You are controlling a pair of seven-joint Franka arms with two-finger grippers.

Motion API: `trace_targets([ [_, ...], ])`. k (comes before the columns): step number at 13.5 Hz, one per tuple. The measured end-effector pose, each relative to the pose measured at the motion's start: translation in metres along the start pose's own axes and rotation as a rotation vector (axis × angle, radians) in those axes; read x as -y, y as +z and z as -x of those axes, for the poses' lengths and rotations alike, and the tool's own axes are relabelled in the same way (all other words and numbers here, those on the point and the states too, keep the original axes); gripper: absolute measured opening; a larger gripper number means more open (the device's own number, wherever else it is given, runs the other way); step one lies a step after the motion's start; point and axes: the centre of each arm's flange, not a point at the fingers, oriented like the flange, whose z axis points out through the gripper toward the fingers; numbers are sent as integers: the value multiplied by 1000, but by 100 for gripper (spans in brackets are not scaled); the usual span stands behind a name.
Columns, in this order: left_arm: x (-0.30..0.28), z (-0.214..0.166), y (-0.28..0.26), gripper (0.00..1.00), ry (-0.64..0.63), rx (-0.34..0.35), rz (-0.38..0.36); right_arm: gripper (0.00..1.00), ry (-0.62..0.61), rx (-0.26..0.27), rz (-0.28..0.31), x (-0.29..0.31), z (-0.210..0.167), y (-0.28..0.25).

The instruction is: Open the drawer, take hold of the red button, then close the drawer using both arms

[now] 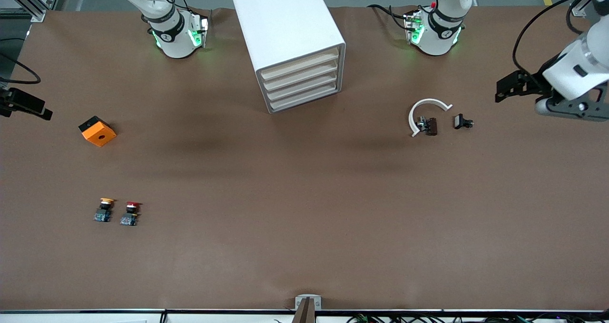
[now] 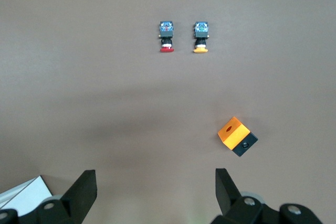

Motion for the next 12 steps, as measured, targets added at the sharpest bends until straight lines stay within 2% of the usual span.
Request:
trace_targets([
  [5, 20, 9, -14, 100, -32, -27, -17, 100, 24, 39, -2, -13, 5, 3],
  [12, 10, 6, -12, 100, -5, -25, -8, 100, 20, 5, -8, -12, 33, -30],
])
